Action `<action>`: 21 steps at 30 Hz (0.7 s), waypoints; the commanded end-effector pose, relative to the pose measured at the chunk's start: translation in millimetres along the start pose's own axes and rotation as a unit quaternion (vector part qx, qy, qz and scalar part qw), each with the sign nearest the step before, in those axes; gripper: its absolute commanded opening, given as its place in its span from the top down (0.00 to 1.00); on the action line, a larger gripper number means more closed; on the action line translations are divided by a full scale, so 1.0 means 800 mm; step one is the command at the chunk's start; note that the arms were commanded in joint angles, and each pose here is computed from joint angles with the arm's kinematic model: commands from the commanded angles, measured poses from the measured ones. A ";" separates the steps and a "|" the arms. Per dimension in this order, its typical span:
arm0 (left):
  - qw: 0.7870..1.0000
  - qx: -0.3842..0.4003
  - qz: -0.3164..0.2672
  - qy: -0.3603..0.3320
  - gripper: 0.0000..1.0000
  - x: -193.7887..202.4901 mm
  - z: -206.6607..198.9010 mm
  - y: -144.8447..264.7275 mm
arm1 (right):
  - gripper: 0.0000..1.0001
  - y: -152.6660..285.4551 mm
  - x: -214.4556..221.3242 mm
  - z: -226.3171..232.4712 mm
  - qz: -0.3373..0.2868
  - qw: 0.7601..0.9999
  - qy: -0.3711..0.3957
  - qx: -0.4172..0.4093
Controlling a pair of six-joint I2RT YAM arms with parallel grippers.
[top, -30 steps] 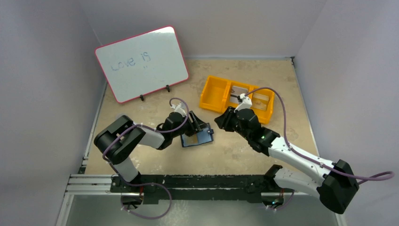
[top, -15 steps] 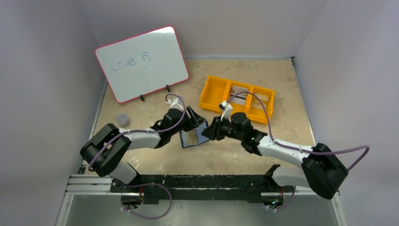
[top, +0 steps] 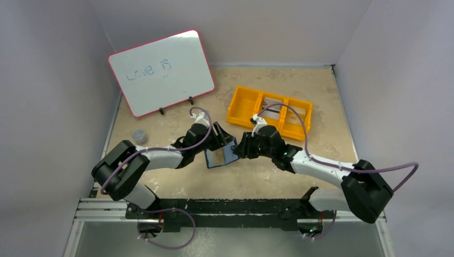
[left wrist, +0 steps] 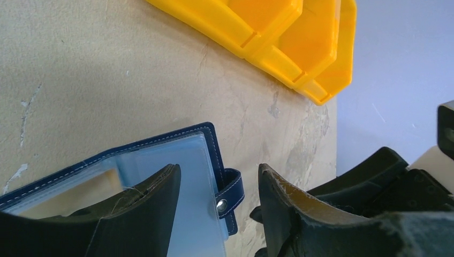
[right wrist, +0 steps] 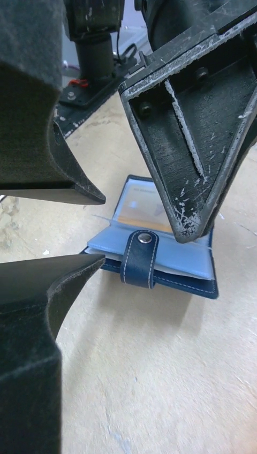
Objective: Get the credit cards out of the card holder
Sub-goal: Adjust the card holder at the center of the board.
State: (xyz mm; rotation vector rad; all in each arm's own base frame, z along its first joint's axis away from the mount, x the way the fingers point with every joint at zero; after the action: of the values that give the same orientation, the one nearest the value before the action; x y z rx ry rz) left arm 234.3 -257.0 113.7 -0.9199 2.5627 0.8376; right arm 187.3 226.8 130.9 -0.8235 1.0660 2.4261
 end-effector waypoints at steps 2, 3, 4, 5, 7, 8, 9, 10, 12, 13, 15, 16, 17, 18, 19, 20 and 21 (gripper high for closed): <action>1.000 0.027 0.005 0.010 0.46 0.004 -0.007 -0.002 | 0.54 -0.005 -0.009 0.022 -0.014 0.996 -0.080 -0.048; 1.000 0.023 0.004 0.012 0.46 0.005 -0.005 -0.002 | 0.54 -0.008 -0.008 0.023 -0.015 0.994 -0.089 -0.055; 1.000 0.020 0.002 0.013 0.46 0.004 -0.003 -0.002 | 0.53 -0.010 -0.007 0.025 -0.018 0.993 -0.099 -0.064; 1.000 0.016 0.000 0.013 0.46 0.004 -0.002 -0.002 | 0.53 -0.013 -0.007 0.025 -0.022 0.990 -0.121 -0.065; 1.000 0.012 -0.002 0.015 0.46 0.006 0.002 -0.001 | 0.52 -0.016 -0.008 0.024 -0.042 0.987 -0.140 -0.073; 1.000 0.012 -0.002 0.016 0.46 0.007 0.003 0.000 | 0.52 -0.017 -0.009 0.021 -0.051 0.985 -0.153 -0.067; 1.000 0.011 -0.003 0.018 0.46 0.007 0.004 0.000 | 0.52 -0.020 -0.010 0.016 -0.064 0.982 -0.169 -0.052; 1.000 0.009 -0.003 0.021 0.46 0.008 0.005 0.000 | 0.52 -0.021 -0.010 0.014 -0.068 0.980 -0.180 -0.046; 1.000 0.007 -0.004 0.028 0.46 0.009 0.007 -0.001 | 0.52 -0.025 -0.010 0.010 -0.072 0.978 -0.195 -0.037; 0.999 0.007 -0.005 0.033 0.47 0.010 0.009 -0.001 | 0.52 -0.026 -0.010 0.008 -0.075 0.976 -0.199 -0.038; 0.999 0.014 -0.012 0.045 0.49 0.010 0.010 -0.001 | 0.52 -0.030 -0.007 0.003 -0.085 0.973 -0.213 -0.039; 0.998 0.016 -0.014 0.052 0.50 0.011 0.012 0.000 | 0.52 -0.032 -0.005 -0.003 -0.091 0.969 -0.228 -0.038; 0.998 0.015 -0.015 0.057 0.51 0.012 0.014 0.000 | 0.52 -0.033 -0.003 -0.011 -0.095 0.963 -0.252 -0.033; 0.998 0.014 -0.016 0.062 0.53 0.013 0.015 -0.001 | 0.52 -0.033 -0.001 -0.019 -0.101 0.956 -0.274 -0.032; 0.998 0.012 -0.015 0.066 0.55 0.014 0.017 -0.001 | 0.51 -0.033 -0.001 -0.023 -0.112 0.949 -0.291 -0.043; 0.997 0.012 -0.015 0.069 0.56 0.014 0.017 -0.001 | 0.51 -0.033 0.001 -0.028 -0.120 0.944 -0.302 -0.052; 0.997 0.011 -0.015 0.071 0.57 0.014 0.018 -0.001 | 0.51 -0.032 0.001 -0.031 -0.128 0.936 -0.323 -0.061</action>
State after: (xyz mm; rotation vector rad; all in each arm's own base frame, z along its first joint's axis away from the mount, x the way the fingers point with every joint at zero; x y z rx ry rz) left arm 223.8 -250.1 89.2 -0.9805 2.6485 0.8560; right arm 197.6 230.6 95.9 -0.2655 0.7613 2.3654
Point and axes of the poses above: each gripper's point midway between its finger pads, its own y axis back along the fingers, its own z axis along the line the jaws close on, x = y × z, the point moved 7 cm from there along y, back along the fingers, and after that the axes turned 1 degree about y, right-handed, at the moved point
